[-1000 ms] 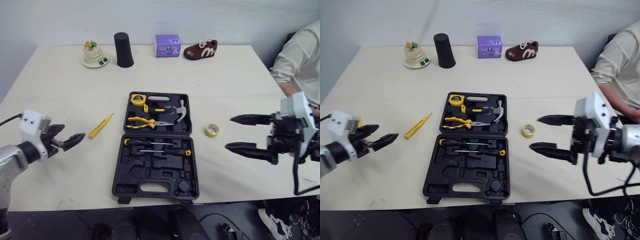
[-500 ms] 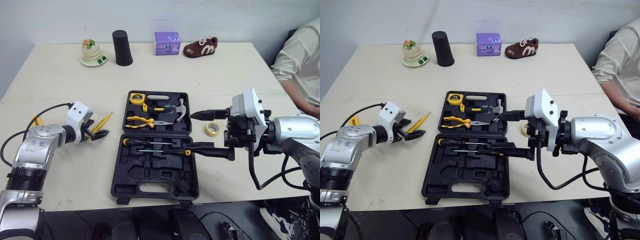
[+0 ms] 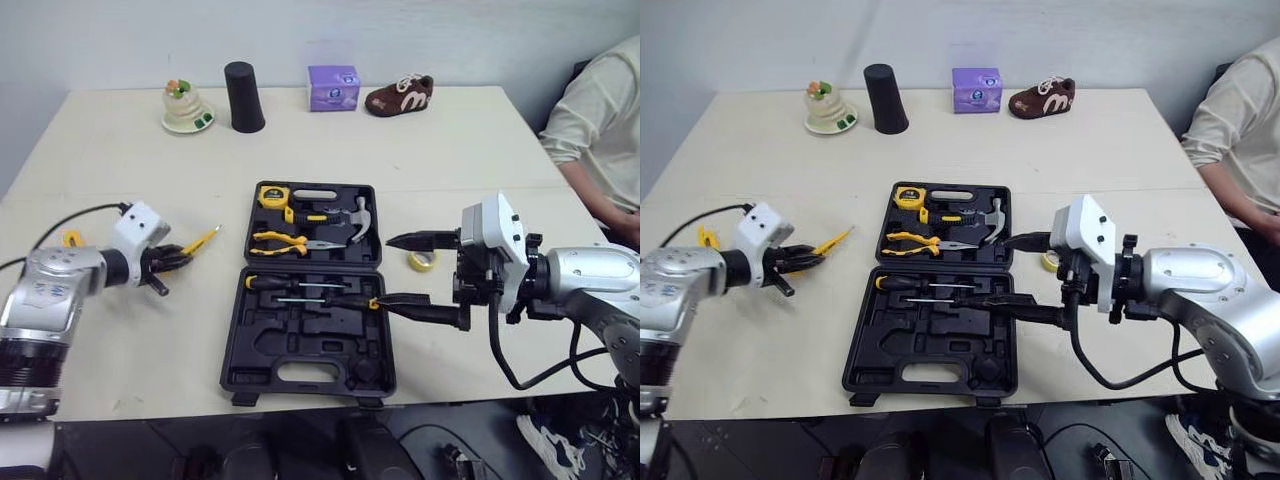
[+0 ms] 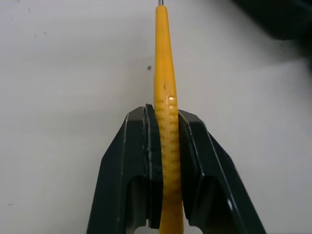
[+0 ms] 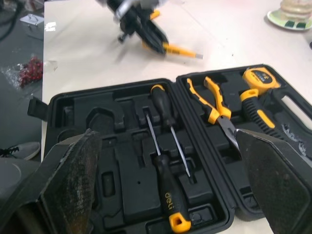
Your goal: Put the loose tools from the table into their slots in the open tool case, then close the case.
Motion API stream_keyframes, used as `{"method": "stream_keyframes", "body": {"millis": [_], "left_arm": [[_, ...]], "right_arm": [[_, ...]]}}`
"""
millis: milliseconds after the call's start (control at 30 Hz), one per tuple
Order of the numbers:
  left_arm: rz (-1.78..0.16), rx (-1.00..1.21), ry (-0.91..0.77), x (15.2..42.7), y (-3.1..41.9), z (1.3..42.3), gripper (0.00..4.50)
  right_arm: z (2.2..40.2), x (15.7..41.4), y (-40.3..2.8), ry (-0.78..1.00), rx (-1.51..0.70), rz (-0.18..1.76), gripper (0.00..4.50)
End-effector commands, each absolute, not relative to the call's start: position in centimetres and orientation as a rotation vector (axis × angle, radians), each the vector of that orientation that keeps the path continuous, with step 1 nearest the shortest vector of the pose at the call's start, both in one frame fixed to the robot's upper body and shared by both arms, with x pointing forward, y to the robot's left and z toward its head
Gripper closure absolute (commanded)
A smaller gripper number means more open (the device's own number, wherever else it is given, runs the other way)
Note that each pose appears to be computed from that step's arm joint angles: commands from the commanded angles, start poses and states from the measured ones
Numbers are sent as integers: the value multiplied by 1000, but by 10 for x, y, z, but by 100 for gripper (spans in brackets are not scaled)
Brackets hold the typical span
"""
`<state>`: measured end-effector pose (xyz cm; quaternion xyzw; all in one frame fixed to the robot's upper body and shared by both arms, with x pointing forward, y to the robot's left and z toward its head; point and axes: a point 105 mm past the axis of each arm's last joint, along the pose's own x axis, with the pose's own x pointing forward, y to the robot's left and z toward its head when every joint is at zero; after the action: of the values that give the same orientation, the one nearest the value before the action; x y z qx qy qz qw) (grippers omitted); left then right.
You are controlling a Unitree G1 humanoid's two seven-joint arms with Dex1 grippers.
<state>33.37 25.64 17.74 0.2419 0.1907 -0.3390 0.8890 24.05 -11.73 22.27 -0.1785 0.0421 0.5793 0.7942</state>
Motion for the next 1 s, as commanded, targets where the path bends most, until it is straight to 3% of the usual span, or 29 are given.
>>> {"method": "stream_keyframes", "body": {"millis": [33, 167, 267, 467, 600, 833, 1000], "left_arm": [[-900, 508, 314, 316, 224, 215, 433], [-1059, 402, 366, 298, 200, 217, 433], [-1073, 404, 424, 296, 200, 203, 433], [-879, 149, 495, 315, 238, 186, 433], [-760, -22, 569, 310, 266, 160, 433], [-623, -181, 581, 309, 283, 135, 433], [-548, -181, 581, 312, 292, 124, 433]], "right_arm": [[228, 230, -121, 81, -416, 1251, 0], [227, 226, -124, 87, -403, 1241, 0], [226, 226, -124, 87, -402, 1231, 0], [224, 225, -123, 85, -397, 1223, 0], [224, 224, -124, 89, -399, 1221, 0], [226, 228, -122, 89, -403, 1244, 0], [228, 231, -120, 85, -411, 1264, 0]]}}
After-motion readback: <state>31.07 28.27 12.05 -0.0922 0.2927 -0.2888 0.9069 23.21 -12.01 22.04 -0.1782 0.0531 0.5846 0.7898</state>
